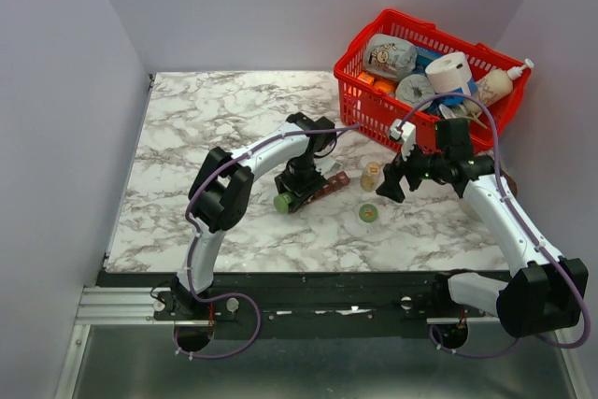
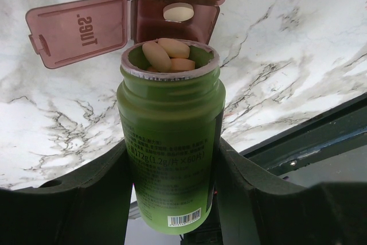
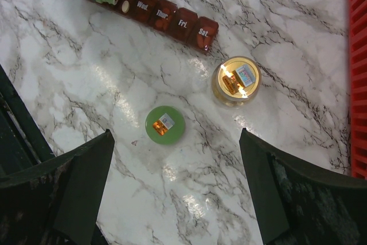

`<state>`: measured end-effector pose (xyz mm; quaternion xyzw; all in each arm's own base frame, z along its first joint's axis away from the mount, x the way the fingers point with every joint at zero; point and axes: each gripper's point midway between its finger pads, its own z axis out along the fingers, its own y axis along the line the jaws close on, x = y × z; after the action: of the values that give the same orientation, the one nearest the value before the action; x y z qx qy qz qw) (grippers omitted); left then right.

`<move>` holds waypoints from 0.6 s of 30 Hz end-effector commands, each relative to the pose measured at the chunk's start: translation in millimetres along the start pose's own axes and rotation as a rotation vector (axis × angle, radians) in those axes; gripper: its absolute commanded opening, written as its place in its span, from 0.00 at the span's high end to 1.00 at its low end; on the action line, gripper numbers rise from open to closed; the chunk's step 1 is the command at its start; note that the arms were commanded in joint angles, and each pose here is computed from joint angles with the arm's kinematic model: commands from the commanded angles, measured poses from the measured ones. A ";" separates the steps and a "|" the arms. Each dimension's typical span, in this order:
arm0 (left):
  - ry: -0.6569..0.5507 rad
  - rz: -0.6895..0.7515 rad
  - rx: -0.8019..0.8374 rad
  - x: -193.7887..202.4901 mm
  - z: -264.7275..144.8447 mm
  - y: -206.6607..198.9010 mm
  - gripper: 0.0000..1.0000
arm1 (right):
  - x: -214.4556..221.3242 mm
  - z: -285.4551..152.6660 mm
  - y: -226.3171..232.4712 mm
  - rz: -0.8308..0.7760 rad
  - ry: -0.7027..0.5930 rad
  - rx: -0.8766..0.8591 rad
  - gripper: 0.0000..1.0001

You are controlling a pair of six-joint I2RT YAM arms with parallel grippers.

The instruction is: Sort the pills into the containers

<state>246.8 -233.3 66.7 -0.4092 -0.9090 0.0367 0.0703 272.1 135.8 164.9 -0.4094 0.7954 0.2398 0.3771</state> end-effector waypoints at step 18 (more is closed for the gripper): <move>-0.182 0.038 0.000 -1.5 -9.0 -5.8 1.00 | 1.6 2.0 -1.1 0.013 0.014 -0.022 0.00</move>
<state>243.8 -230.5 68.6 -0.4156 -0.9078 0.0520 0.0209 273.0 135.5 160.4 -0.4076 0.7989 0.2417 0.3703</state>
